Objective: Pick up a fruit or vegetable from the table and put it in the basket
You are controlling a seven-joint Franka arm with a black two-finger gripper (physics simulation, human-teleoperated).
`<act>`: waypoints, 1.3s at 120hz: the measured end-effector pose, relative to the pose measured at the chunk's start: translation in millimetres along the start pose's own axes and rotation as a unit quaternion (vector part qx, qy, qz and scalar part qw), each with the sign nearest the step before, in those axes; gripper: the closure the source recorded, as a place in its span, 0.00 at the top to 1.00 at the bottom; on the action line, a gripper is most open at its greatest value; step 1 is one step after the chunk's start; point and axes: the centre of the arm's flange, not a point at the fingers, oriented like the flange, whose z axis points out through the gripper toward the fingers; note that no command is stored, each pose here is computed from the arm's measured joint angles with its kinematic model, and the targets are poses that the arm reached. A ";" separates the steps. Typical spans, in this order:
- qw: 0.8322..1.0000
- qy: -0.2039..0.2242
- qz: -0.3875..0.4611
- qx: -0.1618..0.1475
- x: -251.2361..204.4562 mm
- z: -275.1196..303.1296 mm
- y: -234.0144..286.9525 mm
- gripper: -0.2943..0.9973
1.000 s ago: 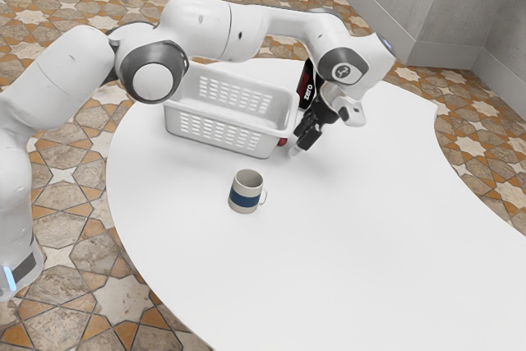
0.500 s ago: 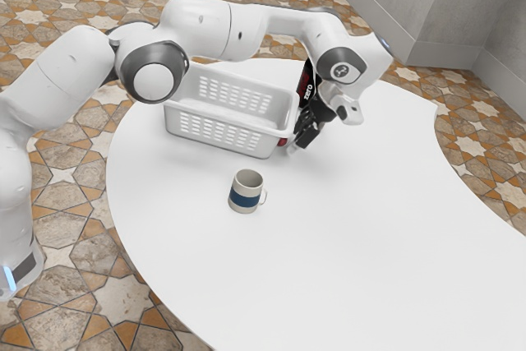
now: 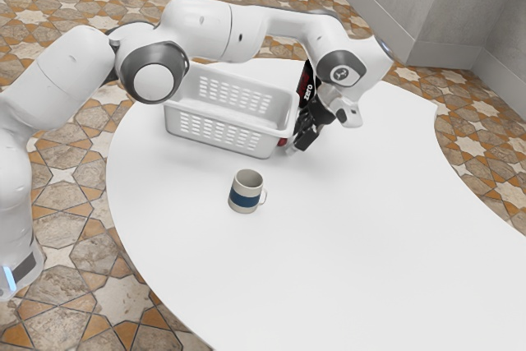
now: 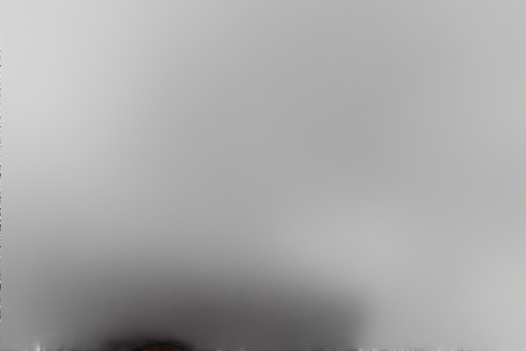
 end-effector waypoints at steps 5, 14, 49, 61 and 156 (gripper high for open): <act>1.000 0.000 -0.001 0.000 0.0 0.0 -0.1 0.74; 1.000 0.000 -0.002 0.001 -0.1 0.0 -0.2 0.71; 1.000 -0.001 -0.006 0.002 1.0 -0.1 1.6 0.64; 1.000 -0.004 -0.008 0.004 1.2 1.8 1.2 0.63; 0.999 -0.020 -0.032 0.012 -3.1 15.8 -17.5 0.57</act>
